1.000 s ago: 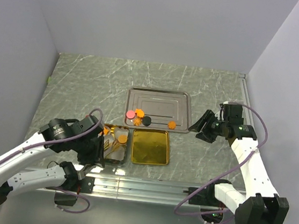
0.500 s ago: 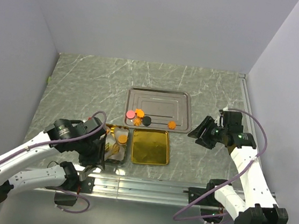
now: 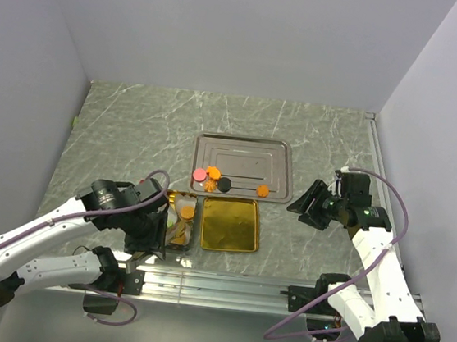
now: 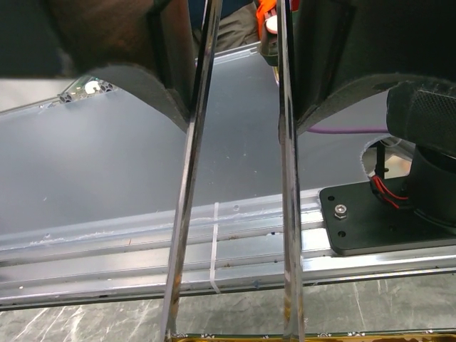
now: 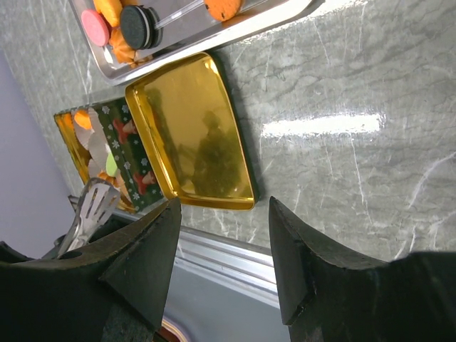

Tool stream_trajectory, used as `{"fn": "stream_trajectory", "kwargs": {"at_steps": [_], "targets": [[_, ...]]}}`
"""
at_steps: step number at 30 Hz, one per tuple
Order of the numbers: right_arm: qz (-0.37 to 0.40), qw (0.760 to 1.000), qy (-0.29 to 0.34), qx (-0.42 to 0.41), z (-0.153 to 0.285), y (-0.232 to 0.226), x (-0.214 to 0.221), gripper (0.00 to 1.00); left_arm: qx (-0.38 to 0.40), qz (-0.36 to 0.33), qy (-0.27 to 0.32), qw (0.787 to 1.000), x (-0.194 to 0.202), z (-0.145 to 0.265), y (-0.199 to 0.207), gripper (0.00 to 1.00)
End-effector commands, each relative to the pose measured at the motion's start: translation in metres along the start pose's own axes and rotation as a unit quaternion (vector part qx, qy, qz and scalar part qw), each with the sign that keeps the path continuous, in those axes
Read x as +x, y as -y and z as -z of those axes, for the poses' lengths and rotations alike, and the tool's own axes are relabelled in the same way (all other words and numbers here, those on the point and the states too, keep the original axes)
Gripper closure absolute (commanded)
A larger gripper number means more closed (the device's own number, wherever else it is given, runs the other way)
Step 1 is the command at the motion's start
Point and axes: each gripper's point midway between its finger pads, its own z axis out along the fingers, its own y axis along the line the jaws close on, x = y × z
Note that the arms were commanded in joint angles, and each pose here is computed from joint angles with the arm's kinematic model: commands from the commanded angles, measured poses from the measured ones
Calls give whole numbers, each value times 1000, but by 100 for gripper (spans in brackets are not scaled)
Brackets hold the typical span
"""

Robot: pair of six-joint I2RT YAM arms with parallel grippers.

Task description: Pack the cookies

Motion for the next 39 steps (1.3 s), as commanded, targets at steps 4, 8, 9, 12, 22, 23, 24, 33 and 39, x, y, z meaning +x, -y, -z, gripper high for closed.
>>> {"fn": "stream_trajectory", "kwargs": {"at_steps": [4,8,9,12,22,23,24,33,39], "targets": [[5,1000,20,-6,0,-1,-6,41,22,-10,16,1000,-5,15,11,45],[4,1000,21,-5,0,0,-6,40,23,-14,26,999,-10,24,16,46],[3,1000,21,-4,0,0,-7,41,35,-17,40,998,-15,33,23,46],[2,1000,24,-2,0,0,-9,41,52,-18,67,996,-28,50,38,46],[1,1000,22,-2,-3,-4,-15,41,19,-26,146,989,-101,72,75,44],[1,1000,22,-2,-3,-4,-15,41,16,-22,152,988,-110,72,76,45],[1,1000,22,-3,-3,-5,-16,41,8,-4,160,987,-127,71,74,45],[10,1000,22,-18,4,-22,-28,41,-63,62,261,961,-253,72,21,46],[17,1000,11,-20,4,-25,-29,41,-55,112,284,951,-321,37,-25,49]]}}
